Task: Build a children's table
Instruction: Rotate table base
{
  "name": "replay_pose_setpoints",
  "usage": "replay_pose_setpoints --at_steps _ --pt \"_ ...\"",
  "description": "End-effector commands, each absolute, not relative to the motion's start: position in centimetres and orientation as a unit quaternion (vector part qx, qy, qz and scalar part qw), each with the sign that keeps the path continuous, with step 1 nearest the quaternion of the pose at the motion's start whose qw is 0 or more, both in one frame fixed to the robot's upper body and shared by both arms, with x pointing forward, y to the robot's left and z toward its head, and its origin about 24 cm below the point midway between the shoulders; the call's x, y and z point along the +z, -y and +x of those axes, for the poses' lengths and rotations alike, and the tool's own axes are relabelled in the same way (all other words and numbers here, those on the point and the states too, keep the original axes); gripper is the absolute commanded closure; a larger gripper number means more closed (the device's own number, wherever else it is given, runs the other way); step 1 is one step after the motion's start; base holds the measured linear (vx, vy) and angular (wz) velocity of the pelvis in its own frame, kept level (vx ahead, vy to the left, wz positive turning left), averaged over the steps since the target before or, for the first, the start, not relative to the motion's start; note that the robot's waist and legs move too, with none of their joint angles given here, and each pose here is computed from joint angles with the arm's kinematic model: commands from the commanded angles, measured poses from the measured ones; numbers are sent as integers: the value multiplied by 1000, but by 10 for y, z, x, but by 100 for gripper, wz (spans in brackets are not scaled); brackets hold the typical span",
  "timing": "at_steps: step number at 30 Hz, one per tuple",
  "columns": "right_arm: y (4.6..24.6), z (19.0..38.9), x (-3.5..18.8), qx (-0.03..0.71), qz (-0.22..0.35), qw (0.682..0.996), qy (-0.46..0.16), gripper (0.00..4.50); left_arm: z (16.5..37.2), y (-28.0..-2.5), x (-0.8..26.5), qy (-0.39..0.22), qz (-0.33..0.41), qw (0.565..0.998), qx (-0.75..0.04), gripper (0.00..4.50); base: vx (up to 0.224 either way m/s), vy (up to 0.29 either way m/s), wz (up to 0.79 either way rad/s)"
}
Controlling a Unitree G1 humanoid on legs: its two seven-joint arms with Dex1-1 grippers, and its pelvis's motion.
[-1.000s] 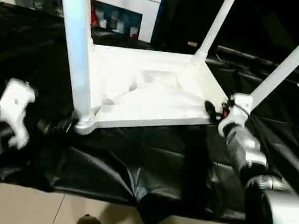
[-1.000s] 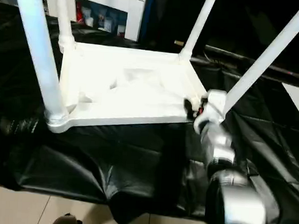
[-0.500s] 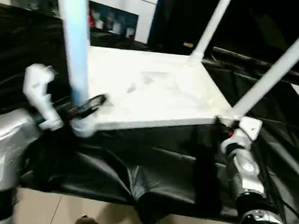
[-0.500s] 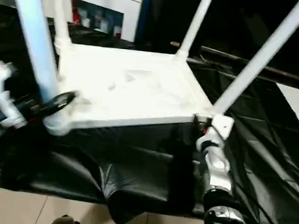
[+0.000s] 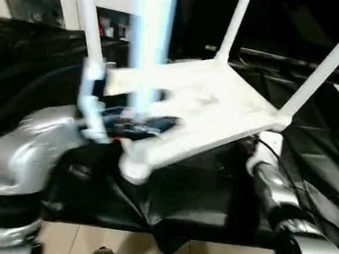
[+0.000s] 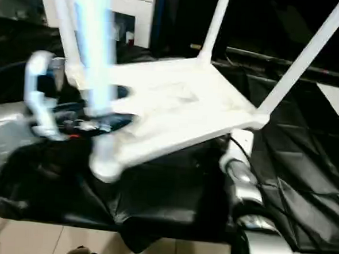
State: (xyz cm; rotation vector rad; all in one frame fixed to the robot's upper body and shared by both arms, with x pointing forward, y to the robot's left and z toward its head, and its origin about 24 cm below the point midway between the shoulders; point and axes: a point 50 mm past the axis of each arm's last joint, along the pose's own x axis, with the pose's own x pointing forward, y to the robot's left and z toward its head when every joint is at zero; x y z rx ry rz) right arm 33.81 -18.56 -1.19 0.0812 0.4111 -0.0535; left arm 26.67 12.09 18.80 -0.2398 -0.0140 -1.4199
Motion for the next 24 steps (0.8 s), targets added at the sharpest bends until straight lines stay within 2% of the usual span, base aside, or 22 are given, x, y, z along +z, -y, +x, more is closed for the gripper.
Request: replay_pose_setpoints --at_steps 1,3,4,9,15,17,18,23,24 --pt "162 346 -5 29 49 978 -201 130 259 -98 196 10 -119 701 -704 4 0 0 0" --pt "149 350 -1 63 40 977 -198 130 257 -88 197 7 -123 684 -719 4 0 0 0" --pt "149 350 -1 63 40 977 -198 130 257 -88 197 7 -123 684 -719 4 0 0 0" --pt "122 353 5 152 -20 969 -193 130 256 -67 197 5 -131 662 -738 4 0 0 0" --pt "111 355 10 210 -45 959 -185 130 259 -48 200 12 -137 657 -741 4 0 0 0" --pt "110 355 10 214 -47 958 -184 130 259 -47 200 13 -137 657 -741 4 0 0 0" --pt "102 354 12 250 -62 949 -182 130 262 -39 202 19 -135 662 -737 4 0 0 0" --pt "97 355 14 257 -62 948 -180 130 268 -35 201 20 -131 677 -724 4 0 0 0" --pt "98 356 15 251 -63 949 -179 130 273 -34 200 19 -122 694 -710 4 0 0 0"
